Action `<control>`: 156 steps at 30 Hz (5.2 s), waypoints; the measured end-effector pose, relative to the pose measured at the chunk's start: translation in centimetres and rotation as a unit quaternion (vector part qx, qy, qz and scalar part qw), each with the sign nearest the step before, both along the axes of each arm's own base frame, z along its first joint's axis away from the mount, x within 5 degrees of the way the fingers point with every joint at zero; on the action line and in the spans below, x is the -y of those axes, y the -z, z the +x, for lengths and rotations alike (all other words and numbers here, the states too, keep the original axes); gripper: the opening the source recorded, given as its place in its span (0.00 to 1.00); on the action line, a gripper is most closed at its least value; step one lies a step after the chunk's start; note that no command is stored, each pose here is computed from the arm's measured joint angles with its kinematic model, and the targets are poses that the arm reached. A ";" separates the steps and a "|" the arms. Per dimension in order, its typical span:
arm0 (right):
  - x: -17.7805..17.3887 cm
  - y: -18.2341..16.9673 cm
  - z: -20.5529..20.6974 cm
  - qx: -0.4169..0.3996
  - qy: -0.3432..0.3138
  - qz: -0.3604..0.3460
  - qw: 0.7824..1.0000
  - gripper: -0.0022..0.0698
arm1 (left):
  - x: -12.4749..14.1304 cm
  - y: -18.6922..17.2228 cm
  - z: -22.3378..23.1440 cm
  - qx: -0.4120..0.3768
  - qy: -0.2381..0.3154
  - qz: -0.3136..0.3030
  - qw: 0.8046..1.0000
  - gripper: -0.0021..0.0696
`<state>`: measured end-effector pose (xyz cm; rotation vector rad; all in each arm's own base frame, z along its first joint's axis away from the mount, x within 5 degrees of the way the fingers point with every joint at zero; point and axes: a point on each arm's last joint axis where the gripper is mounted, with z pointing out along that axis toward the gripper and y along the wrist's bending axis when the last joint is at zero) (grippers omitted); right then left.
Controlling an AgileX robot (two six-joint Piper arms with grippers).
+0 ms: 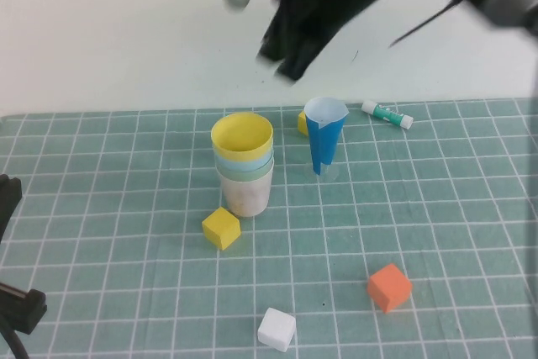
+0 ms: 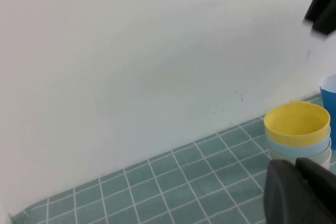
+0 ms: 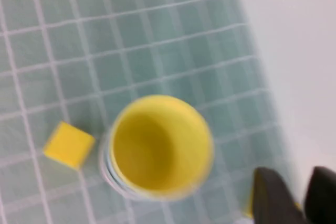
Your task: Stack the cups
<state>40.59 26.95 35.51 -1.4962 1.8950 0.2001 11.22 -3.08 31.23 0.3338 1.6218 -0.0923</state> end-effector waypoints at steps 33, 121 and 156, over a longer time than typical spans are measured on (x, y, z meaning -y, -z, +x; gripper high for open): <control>21.9 0.0 -29.8 0.107 0.216 0.025 0.970 0.03 | -0.6 3.7 -2.2 -0.022 -0.004 -0.094 0.995 0.03; 25.1 11.8 -34.9 0.110 0.285 0.112 0.946 0.03 | -2.8 13.6 -6.0 -0.126 -0.140 -0.153 0.970 0.03; 27.6 18.5 -35.5 0.207 0.500 0.148 0.828 0.03 | -2.8 13.5 -6.0 -0.124 -0.140 -0.152 0.970 0.03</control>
